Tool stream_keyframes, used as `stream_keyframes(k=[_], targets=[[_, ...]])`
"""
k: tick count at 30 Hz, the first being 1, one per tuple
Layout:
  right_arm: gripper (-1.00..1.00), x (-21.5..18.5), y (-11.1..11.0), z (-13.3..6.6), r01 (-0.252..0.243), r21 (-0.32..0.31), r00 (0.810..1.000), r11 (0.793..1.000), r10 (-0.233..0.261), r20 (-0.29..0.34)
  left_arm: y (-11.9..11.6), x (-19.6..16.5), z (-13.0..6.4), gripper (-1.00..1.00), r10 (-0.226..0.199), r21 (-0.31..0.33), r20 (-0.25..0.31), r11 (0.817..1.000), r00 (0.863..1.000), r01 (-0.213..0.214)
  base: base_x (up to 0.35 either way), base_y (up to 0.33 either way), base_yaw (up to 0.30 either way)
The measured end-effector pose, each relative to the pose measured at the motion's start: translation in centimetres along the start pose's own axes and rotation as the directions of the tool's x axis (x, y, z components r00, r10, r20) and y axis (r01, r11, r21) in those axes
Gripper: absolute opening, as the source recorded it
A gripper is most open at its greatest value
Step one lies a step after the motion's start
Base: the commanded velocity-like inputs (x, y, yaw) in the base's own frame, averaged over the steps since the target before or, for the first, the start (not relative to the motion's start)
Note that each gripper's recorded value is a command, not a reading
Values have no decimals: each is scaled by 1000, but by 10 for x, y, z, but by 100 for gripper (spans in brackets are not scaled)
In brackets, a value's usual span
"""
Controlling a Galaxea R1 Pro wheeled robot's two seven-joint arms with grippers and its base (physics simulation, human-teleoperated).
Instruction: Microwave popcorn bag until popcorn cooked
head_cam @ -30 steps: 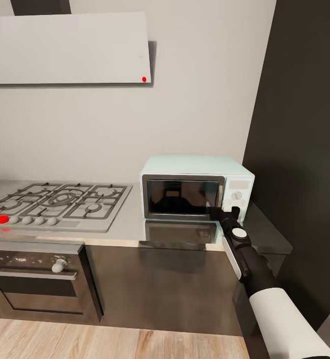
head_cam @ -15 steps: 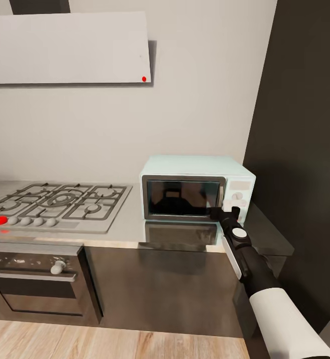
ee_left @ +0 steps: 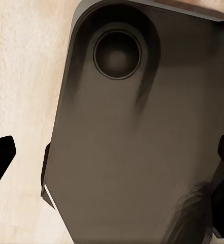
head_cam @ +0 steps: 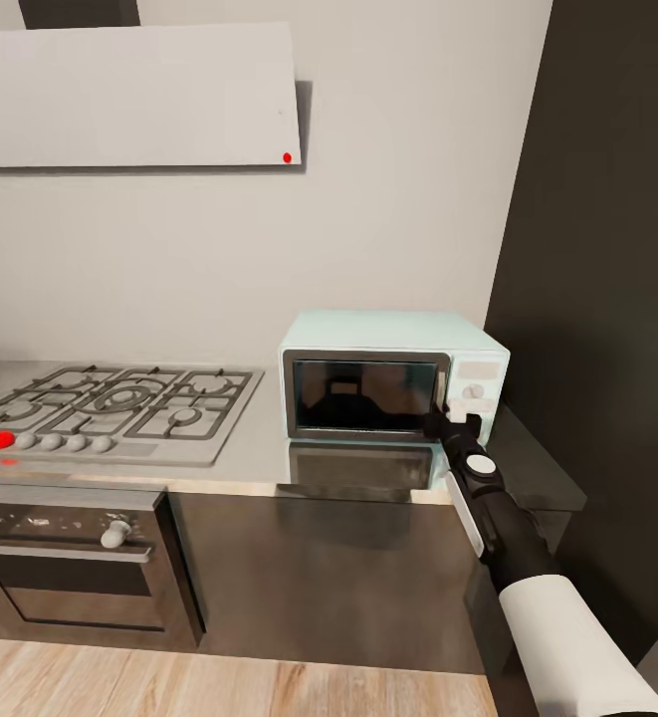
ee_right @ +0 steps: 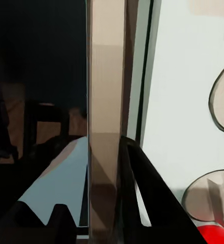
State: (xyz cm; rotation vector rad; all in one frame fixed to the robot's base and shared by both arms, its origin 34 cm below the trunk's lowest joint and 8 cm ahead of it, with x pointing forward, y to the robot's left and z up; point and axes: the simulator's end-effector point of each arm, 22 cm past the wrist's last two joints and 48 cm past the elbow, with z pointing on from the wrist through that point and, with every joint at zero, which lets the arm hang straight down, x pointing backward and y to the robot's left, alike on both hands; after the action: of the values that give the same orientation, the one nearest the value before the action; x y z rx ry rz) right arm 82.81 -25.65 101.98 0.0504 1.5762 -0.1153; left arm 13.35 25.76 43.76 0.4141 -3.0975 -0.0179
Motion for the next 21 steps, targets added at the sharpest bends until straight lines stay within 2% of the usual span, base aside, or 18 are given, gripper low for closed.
stream_keyframes(k=[5,11,14,21], targets=[[-100,0,0,0,2,0,1000,1000,-2,-1,0,0,0,100,0,0,0,1000,1000,0,-50,0,0],[-100,0,7,0,13,-14,1000,1000,-13,1,-1,0,0,100,-1,1,-1,1000,1000,1,-301,0,0],[-100,0,13,-1,0,-28,1000,1000,0,2,-1,0,0,100,-1,1,0,1000,1000,1,-281,0,0],[-100,-1,28,-3,28,-55,1000,998,-27,7,0,0,0,100,0,0,0,1000,1000,0,-245,0,0]])
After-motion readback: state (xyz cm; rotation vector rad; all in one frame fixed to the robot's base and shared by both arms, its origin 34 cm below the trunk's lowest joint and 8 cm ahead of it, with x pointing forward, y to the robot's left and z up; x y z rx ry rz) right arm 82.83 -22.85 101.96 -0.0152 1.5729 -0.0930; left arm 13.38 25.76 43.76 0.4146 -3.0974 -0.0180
